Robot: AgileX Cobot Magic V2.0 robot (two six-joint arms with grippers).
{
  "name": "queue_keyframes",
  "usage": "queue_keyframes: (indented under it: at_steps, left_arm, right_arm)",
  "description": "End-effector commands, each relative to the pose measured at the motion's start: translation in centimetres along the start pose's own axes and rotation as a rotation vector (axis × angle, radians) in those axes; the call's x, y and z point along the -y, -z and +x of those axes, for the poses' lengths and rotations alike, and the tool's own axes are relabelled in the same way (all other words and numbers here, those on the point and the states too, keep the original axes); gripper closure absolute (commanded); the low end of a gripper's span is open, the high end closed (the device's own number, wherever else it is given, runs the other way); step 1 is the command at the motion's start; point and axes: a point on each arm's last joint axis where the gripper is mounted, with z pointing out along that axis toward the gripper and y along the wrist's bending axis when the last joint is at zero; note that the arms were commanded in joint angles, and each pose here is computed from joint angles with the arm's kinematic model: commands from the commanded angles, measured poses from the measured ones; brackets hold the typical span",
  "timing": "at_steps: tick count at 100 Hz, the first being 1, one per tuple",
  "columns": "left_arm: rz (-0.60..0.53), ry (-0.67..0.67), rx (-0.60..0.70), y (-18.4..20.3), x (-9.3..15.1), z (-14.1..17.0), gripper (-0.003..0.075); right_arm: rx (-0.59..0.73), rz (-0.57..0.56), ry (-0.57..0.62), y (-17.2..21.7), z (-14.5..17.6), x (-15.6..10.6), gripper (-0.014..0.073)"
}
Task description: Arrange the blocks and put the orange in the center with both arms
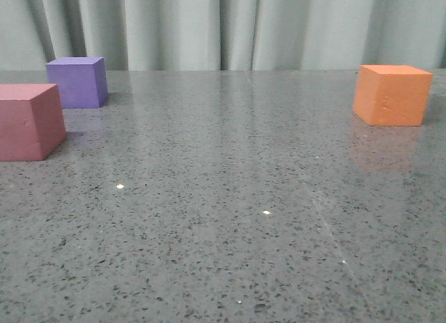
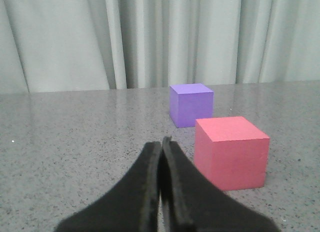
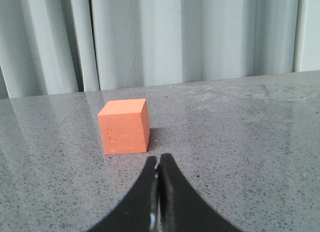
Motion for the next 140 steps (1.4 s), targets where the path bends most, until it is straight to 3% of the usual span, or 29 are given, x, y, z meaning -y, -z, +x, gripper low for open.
queue_keyframes:
  at_steps: [1,16,29,47,63,77,113,126,132,140]
  left_arm:
    - [0.008,0.054,0.097,0.3,0.1,-2.2,0.0739]
    - [0.023,0.139,0.020,-0.2,0.2,-4.9,0.0739]
    - [0.055,0.259,-0.115,-1.2,0.7,-7.2,0.0739]
    - [0.098,0.239,-0.378,-2.5,1.5,-10.4,0.0739]
    - [0.124,0.227,-0.474,-3.1,1.8,-13.1,0.0739]
    - [0.136,0.220,-0.506,-2.8,1.9,-14.0,0.0739]
    - [0.140,0.206,-0.592,-2.4,2.0,-13.4,0.0738]
    - [0.139,0.205,-0.590,-2.4,2.0,-13.4,0.0659]
    - [0.139,0.205,-0.590,-2.4,2.0,-13.4,0.0554]
    - [0.139,0.205,-0.590,-2.4,2.0,-13.4,0.0373]
  right_arm:
    - [0.128,-0.014,-0.042,0.6,-3.3,-0.5,0.0662]
    - [0.034,-0.022,-0.086,1.3,-6.3,-1.1,0.0662]
    - [-0.122,-0.013,-0.083,1.2,-8.4,-1.6,0.0662]
    - [-0.391,0.010,-0.079,0.0,-11.3,-2.3,0.0662]
    - [-0.560,0.020,-0.076,-0.7,-13.9,-2.9,0.0662]
    - [-0.584,0.019,-0.073,-0.9,-15.3,-3.1,0.0662]
    - [-0.591,0.020,-0.073,-0.9,-15.2,-3.1,0.0657]
    - [-0.593,0.020,-0.073,-0.9,-15.2,-3.1,0.0529]
    - [-0.593,0.020,-0.073,-0.9,-15.2,-3.1,0.0421]
    - [-0.594,0.020,-0.073,-0.9,-15.2,-3.1,0.0214]
